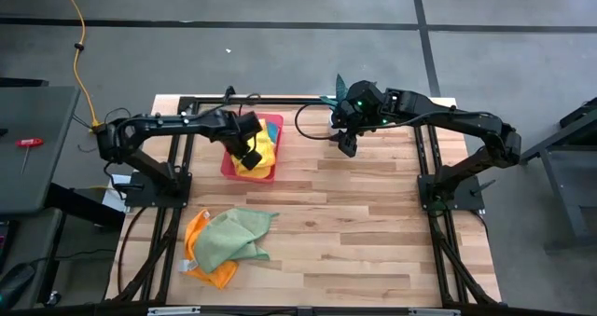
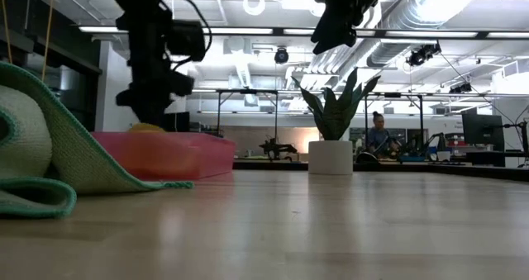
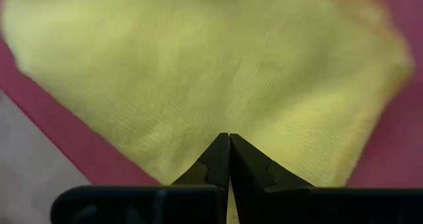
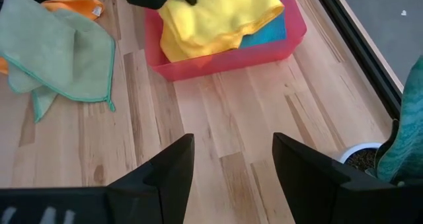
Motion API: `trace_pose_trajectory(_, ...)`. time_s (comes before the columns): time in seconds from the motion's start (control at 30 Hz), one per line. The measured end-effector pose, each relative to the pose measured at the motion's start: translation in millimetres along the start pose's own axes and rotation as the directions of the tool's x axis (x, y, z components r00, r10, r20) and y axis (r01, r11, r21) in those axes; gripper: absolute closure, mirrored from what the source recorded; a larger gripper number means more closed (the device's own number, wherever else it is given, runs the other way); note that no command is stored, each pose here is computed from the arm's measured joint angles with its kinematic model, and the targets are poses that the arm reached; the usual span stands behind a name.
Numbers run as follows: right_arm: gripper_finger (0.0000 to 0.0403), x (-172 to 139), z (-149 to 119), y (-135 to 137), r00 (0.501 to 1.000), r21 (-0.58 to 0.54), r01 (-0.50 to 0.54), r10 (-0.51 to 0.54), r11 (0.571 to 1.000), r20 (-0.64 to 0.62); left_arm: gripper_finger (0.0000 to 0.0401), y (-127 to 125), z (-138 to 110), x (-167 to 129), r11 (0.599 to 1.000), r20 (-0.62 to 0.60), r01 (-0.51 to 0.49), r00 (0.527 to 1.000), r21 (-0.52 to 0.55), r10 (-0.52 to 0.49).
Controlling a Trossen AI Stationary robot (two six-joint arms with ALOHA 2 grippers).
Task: Fold microfiber towels
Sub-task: Put the folded yellow microfiber towel into the pink bin
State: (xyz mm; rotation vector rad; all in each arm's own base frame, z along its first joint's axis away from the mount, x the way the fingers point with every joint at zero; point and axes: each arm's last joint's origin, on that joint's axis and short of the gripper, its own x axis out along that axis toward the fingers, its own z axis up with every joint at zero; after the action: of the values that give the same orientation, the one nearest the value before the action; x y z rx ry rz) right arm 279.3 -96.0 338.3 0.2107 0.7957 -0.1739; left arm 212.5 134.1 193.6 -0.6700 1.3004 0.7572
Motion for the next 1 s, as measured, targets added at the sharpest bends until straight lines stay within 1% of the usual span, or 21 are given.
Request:
trace_pose_trajectory(0.1,0.0206,0.0,0.0,-0.2,1.0,0.0,0.006,-0.006,1.0,0.0,0.0401,5.5,-10.3,7.0,0.999,-0.075,-0.032,0.997,0.007,0.033)
trace_pose_trajectory(0.23,0.0206,0.0,0.0,-0.2,1.0,0.0,0.006,-0.006,1.0,0.0,0.0401,7.9,-12.4,1.0,0.998,-0.052,-0.055,0.997,0.028,0.057)
trace_pose_trajectory(0.33,0.0206,0.0,0.0,-0.1,1.0,0.003,0.005,-0.005,1.0,0.0,0.0401,8.3,-9.5,-11.6,0.999,-0.024,-0.008,1.0,0.05,0.009)
trace_pose_trajectory(0.43,0.0206,0.0,0.0,-0.1,1.0,0.019,0.005,-0.005,1.0,0.0,0.0401,10.7,-4.3,-35.6,0.996,-0.001,0.03,1.0,0.086,-0.03)
trace_pose_trajectory(0.5,0.0206,0.0,0.0,-0.1,1.0,0.018,0.005,-0.005,1.0,0.0,0.0401,12.1,1.3,-55.8,0.99,0.052,0.031,0.998,0.136,-0.038)
trace_pose_trajectory(0.57,0.0206,0.0,0.0,-0.1,1.0,0.016,0.005,-0.005,1.0,0.0,0.04,14.3,9.3,-73.8,0.987,0.14,-0.009,0.99,0.162,-0.014)
trace_pose_trajectory(0.63,0.0206,0.0,0.0,-0.2,1.0,0.014,0.006,-0.006,1.0,0.0,0.04,17.3,19.2,-85.3,0.984,0.226,-0.057,0.974,0.17,0.017)
trace_pose_trajectory(0.67,0.0206,0.0,0.0,-0.1,1.0,0.01,0.005,-0.005,1.0,0.0,0.0398,19.5,25.5,-88.6,0.982,0.249,-0.067,0.968,0.179,0.021)
trace_pose_trajectory(0.73,0.0206,0.0,0.0,-0.1,1.0,0.008,0.005,-0.005,1.0,0.0,0.0388,23.9,37.9,-86.9,0.979,0.241,-0.062,0.97,0.195,0.013)
trace_pose_trajectory(0.8,0.0206,0.0,0.0,-0.1,1.0,0.007,0.005,-0.005,1.0,0.0,0.0369,28.1,50.5,-78.4,0.977,0.2,-0.059,0.98,0.206,0.017)
trace_pose_trajectory(0.9,0.0206,0.0,0.0,-0.1,1.0,0.008,0.005,-0.005,1.0,0.0,0.0331,34.4,70.2,-65.3,0.973,0.16,-0.067,0.987,0.222,0.032)
trace_pose_trajectory(1.0,0.0206,0.0,0.0,-0.1,1.0,0.013,0.005,-0.005,1.0,0.0,0.0287,40.9,88.4,-49.0,0.969,0.106,-0.012,0.994,0.245,-0.014)
